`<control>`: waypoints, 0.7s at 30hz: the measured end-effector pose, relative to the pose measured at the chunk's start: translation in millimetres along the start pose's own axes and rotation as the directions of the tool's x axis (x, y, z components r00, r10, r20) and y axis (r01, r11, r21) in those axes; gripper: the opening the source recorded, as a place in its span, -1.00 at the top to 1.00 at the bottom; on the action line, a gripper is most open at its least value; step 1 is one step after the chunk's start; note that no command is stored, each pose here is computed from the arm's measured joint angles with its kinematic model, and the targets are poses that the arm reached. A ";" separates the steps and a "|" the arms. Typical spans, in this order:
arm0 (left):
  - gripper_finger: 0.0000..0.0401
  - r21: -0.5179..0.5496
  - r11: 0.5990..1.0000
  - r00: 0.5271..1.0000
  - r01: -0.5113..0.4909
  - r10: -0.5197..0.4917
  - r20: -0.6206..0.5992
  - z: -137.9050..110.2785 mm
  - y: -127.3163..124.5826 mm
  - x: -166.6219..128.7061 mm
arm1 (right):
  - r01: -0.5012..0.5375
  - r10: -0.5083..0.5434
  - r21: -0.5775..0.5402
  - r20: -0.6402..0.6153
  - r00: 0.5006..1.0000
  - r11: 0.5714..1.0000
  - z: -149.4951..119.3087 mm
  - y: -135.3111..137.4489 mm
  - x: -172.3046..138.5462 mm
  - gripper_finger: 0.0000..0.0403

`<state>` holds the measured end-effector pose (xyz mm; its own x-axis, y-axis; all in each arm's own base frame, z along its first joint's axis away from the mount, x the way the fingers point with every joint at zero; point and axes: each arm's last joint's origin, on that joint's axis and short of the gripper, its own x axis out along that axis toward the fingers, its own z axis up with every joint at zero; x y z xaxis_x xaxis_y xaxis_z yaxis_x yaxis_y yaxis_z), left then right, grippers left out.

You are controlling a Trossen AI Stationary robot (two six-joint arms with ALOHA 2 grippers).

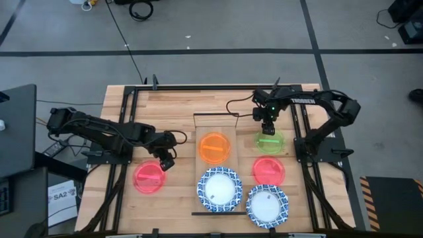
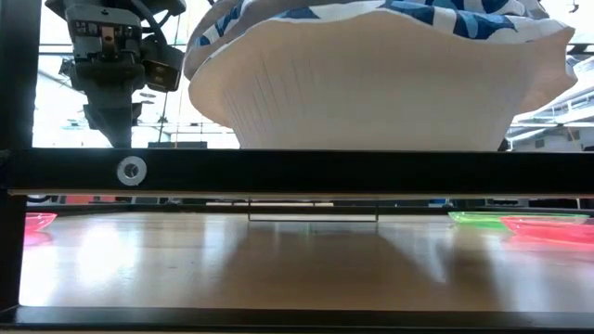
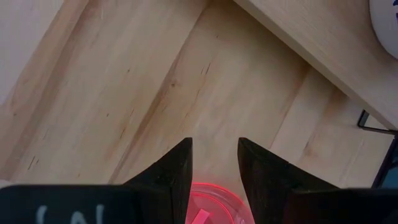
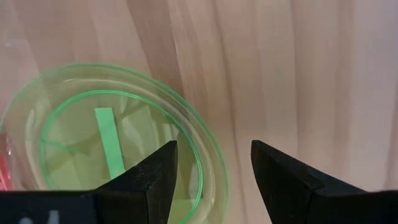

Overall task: Place and stack plates onto a shelf
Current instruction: Stack the green transparent plate on the orange transparent plate on the shelf

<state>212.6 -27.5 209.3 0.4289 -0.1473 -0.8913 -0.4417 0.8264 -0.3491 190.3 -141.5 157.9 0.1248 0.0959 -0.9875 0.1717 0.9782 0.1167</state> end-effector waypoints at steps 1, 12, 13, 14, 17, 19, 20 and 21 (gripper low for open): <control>0.33 0.000 1.000 1.000 0.000 0.000 0.000 0.0 0.0 0.0 | -0.003 0.003 0.001 -0.006 1.000 1.000 0.1 -0.3 1.3 -0.04; 0.33 -0.001 1.000 1.000 0.000 0.000 0.000 0.0 0.0 0.0 | -0.050 0.051 0.020 -0.092 0.994 0.999 0.7 -2.9 17.5 -0.04; 0.33 -0.001 1.000 1.000 0.000 0.000 0.000 0.0 0.0 0.0 | -0.052 0.054 0.021 -0.098 0.994 0.998 0.5 -2.9 18.3 -0.04; 0.33 -0.002 1.000 1.000 0.000 0.000 0.000 0.0 0.0 0.0 | -0.051 0.053 0.021 -0.099 0.994 0.998 0.3 -2.9 18.4 -0.04; 0.33 -0.002 1.000 1.000 0.000 0.000 0.001 0.1 -0.1 0.1 | -0.046 0.047 0.017 -0.094 0.994 0.999 0.0 -2.6 17.0 -0.02; 0.33 -0.002 1.000 1.000 0.002 -0.002 0.003 0.3 -0.2 0.1 | -0.042 0.043 0.015 -0.088 0.995 0.999 -0.1 -2.3 16.0 0.02; 0.33 -0.002 1.000 1.000 0.003 -0.003 0.003 0.4 -0.2 0.1 | -0.040 0.042 0.015 -0.088 0.995 0.999 -0.4 -2.2 15.8 0.04; 0.33 -0.002 1.000 1.000 0.002 -0.002 0.003 0.4 -0.2 0.1 | -0.043 0.044 0.016 -0.093 0.995 0.999 -1.2 -1.8 15.7 0.07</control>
<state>213.0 -27.4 209.5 0.4325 -0.1475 -0.8895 -0.4421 0.8251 -0.3518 190.8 -141.5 142.0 0.0413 0.1555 -0.9870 0.1817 0.9702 0.1605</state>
